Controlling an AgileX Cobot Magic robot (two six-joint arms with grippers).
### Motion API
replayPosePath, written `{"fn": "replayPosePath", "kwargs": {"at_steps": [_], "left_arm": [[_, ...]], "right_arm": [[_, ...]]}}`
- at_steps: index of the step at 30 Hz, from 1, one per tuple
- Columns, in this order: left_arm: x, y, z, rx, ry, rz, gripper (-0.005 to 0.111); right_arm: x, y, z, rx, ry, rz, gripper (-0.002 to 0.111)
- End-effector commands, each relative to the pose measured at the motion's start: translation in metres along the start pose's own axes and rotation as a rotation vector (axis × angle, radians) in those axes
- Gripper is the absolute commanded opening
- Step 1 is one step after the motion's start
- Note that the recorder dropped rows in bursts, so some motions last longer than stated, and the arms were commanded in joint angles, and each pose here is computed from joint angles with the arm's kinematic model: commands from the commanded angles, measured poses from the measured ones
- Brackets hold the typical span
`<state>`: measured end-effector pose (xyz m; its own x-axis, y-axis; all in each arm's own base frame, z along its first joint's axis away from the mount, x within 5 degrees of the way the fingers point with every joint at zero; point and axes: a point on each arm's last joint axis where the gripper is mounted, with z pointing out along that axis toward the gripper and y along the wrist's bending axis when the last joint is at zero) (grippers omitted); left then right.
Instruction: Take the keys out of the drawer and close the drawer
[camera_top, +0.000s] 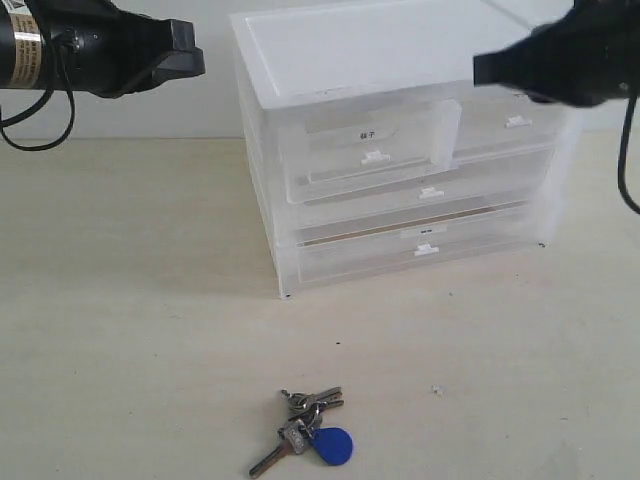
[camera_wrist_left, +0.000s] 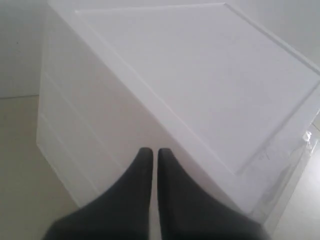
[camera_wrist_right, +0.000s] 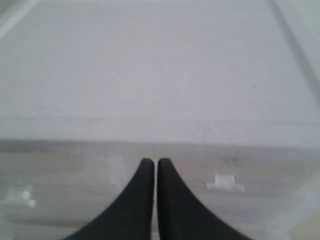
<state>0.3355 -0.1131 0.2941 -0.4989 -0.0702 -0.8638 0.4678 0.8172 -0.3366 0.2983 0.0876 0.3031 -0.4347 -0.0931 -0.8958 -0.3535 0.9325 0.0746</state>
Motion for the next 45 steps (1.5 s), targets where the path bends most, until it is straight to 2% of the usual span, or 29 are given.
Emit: {"fn": "replayPosePath", "kwargs": {"at_steps": [1,4,7,10,12,14,17,20,23,25,30,33,35,37,39,41,45], "left_arm": [[-0.001,-0.001,-0.003,0.007,-0.004,-0.009,0.004],[-0.001,0.000,-0.003,0.001,-0.007,0.013,0.004],[-0.001,0.004,-0.002,-0.045,-0.013,0.021,0.004],[0.002,0.007,0.002,-0.047,0.000,0.038,0.004],[0.006,0.009,0.006,-0.050,0.015,0.041,0.004],[0.009,0.012,0.010,-0.052,0.028,0.038,0.004],[0.014,0.010,0.014,-0.007,0.052,0.055,0.004],[0.018,-0.012,0.012,0.225,0.079,0.156,0.004],[0.029,-0.041,0.013,0.405,0.110,0.357,0.004],[0.038,-0.058,0.018,0.430,0.144,0.442,0.004],[0.056,-0.104,0.031,0.401,0.150,0.653,0.004],[0.081,-0.139,0.045,0.481,0.125,0.816,0.004],[0.097,-0.143,0.061,0.411,0.144,0.872,0.004],[0.109,-0.135,0.080,0.225,0.194,0.968,0.004],[0.111,-0.125,0.097,0.051,0.256,0.989,0.004],[0.108,-0.118,0.110,-0.008,0.272,0.982,0.004],[0.099,-0.112,0.118,-0.038,0.253,0.935,0.004]], "right_arm": [[0.038,-0.012,0.033,0.065,0.119,0.010,0.000],[0.049,-0.007,0.051,0.090,0.134,-0.035,0.000],[0.046,0.019,0.055,0.094,0.068,-0.105,0.000],[0.050,0.047,0.056,0.011,0.080,-0.164,0.000],[0.052,0.056,0.052,-0.045,0.106,-0.182,0.000],[0.045,0.055,0.039,-0.037,0.066,-0.192,0.000],[0.034,0.035,0.023,0.039,-0.001,-0.168,0.000],[0.036,0.021,0.022,0.057,0.027,-0.144,0.000],[0.035,0.009,0.021,0.100,0.017,-0.130,0.000],[0.034,0.004,0.021,0.121,0.008,-0.128,0.000],[0.034,-0.001,0.020,0.134,0.011,-0.138,0.000],[0.030,0.000,0.015,0.130,-0.005,-0.139,0.000],[0.024,0.000,0.009,0.140,-0.035,-0.140,0.000],[0.019,0.002,0.001,0.133,-0.058,-0.151,0.000],[0.016,0.004,-0.006,0.116,-0.067,-0.151,0.000],[0.014,0.006,-0.010,0.104,-0.071,-0.151,0.000],[0.014,0.006,-0.010,0.103,-0.069,-0.155,0.000]]}}
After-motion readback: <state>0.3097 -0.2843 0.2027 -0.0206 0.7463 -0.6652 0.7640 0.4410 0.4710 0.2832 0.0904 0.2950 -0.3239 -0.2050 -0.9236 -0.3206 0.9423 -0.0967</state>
